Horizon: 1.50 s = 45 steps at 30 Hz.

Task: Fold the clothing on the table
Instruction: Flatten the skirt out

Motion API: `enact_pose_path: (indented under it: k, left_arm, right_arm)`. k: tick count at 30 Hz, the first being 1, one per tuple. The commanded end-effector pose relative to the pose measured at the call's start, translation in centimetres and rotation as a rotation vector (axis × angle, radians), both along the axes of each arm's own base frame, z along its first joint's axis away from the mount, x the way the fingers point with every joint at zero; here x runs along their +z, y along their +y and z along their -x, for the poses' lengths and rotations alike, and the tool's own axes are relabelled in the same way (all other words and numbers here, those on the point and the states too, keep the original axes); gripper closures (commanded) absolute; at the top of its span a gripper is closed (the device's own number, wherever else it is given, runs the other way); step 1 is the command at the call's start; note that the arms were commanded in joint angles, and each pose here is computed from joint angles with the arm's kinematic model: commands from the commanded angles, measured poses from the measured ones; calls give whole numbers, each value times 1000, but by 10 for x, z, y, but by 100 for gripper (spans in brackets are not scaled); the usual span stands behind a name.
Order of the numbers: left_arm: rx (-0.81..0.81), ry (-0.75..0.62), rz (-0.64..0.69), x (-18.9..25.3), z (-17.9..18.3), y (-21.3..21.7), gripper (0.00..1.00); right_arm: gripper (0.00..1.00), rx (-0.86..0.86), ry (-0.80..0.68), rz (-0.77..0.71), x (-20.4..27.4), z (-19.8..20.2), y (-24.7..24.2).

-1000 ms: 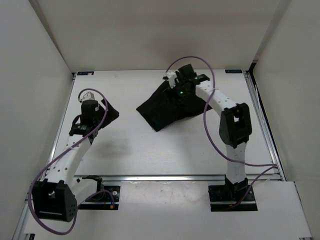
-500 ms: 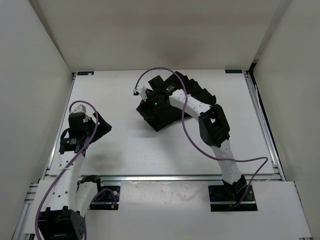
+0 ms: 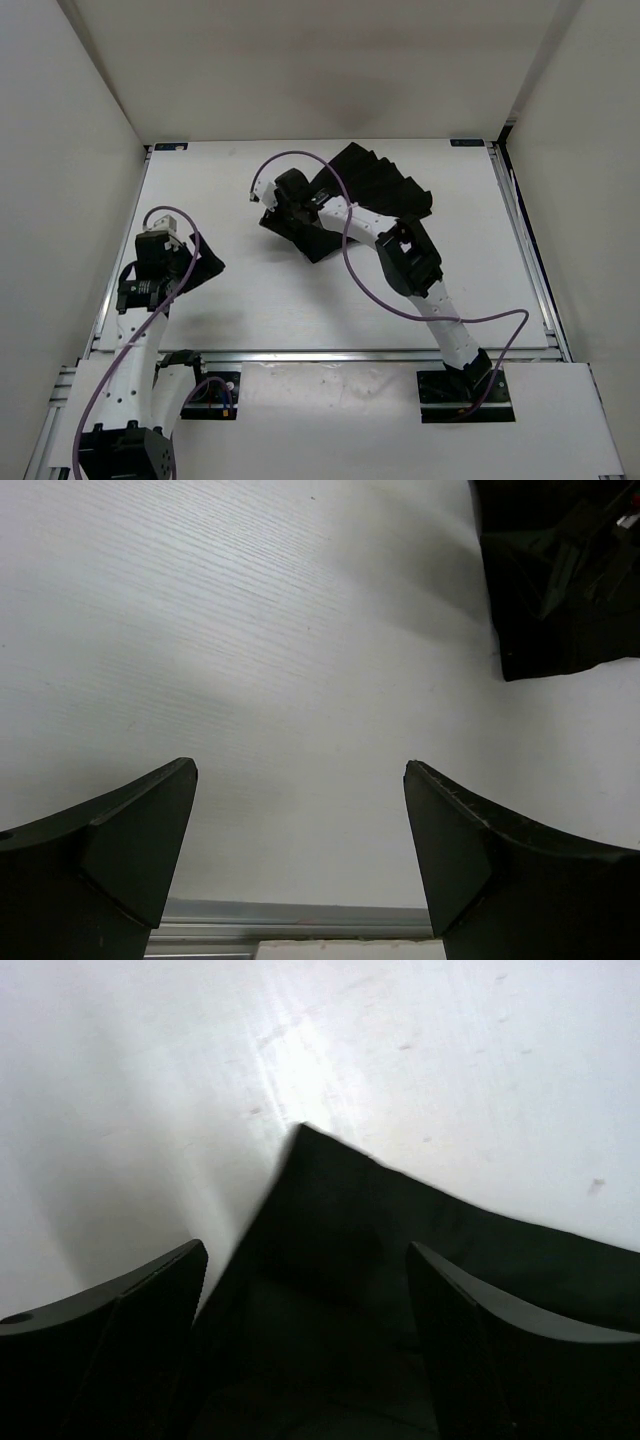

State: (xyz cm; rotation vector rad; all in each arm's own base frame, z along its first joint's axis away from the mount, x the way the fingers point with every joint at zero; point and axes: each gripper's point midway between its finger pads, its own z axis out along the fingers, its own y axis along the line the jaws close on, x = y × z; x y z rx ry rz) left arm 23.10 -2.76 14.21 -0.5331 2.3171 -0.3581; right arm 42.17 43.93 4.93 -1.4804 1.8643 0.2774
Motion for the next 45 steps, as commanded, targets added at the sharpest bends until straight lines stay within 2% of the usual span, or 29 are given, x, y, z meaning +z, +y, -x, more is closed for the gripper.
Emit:
enact_pose_path:
  k: [1,7,9,10,11,12,13,16,19,21,24,25,26,27,28,29,30,31,32,33,34,35,36,38,39,42,45]
  left_arm:
    - [-40,-10,-18,2,5,-1,4]
    - [-49,-5,-28,-2,7,-1,4]
    - [-50,-10,-25,0,7,-1,4]
    - [-44,-11,-24,-1,6,0,4]
    - [-44,-14,-13,0,5,-2,5]
    - [-47,-13,-12,-3,6,-2,4]
    - [-50,-25,-13,1,3,-3,4]
    - [-40,-31,4,1,2,-5,7]
    - [-19,-62,7,4,-5,-2,10]
    - [-9,-69,17,3,-7,-2,13]
    - [-3,-106,32,10,-16,-4,15]
    - [0,-110,37,8,-20,-4,16]
    - [-2,-125,51,9,-25,-7,16]
    - [-12,-117,67,4,-24,-13,16]
    - [-14,-132,66,6,-30,-14,16]
    - [-21,-132,78,4,-33,-20,16]
    - [-50,-124,86,1,-32,-31,16]
    - [-46,-129,79,0,-35,-31,16]
    - [-63,-119,79,-7,-36,-39,17]
    - [-79,-111,82,-11,-33,-45,17]
    - [-76,-122,80,-11,-38,-46,16]
    - [-90,-113,80,-16,-38,-51,15]
    - [-103,-110,83,-19,-39,-56,14]
    - [-123,-102,77,-23,-42,-63,11]
    - [-146,-118,72,-20,-45,-71,10]
    - [-192,-141,64,-12,-55,-87,9]
    - [-266,-101,47,-16,-70,-108,5]
  right_arm:
    - [16,-69,-198,41,6,-30,0]
    - [36,-118,-261,157,-10,-40,-24]
    - [53,-139,-263,174,-12,-43,-31]
    - [67,-144,-262,183,-14,-40,-31]
    - [76,-166,-266,184,-11,-43,-35]
    - [90,-185,-269,183,-8,-45,-38]
    - [100,-200,-270,181,-7,-49,-40]
    - [100,-234,-247,94,31,-53,-32]
    - [100,-181,-122,-92,95,-42,-9]
    - [100,-195,-97,-163,133,-38,-8]
    - [100,-312,-55,-238,192,-31,-39]
    - [100,-393,21,-225,183,-31,-63]
    - [100,-470,29,-251,201,-36,-94]
    - [100,-562,108,-234,190,-27,-128]
    - [100,-609,186,-151,147,-10,-153]
    - [100,-645,160,-177,167,-2,-183]
    - [100,-670,195,-115,147,26,-213]
    - [100,-724,291,-36,112,51,-249]
    - [100,-779,374,-13,99,85,-287]
    - [92,-816,388,-66,112,103,-311]
    - [71,-822,483,-47,97,146,-327]
    - [24,-843,602,0,73,182,-346]
    - [1,-853,579,-17,80,197,-355]
    - [0,-893,552,11,74,224,-367]
    - [1,-887,471,-43,89,226,-366]
    - [1,-863,306,-174,103,218,-357]
    - [1,-922,290,-201,96,205,-356]
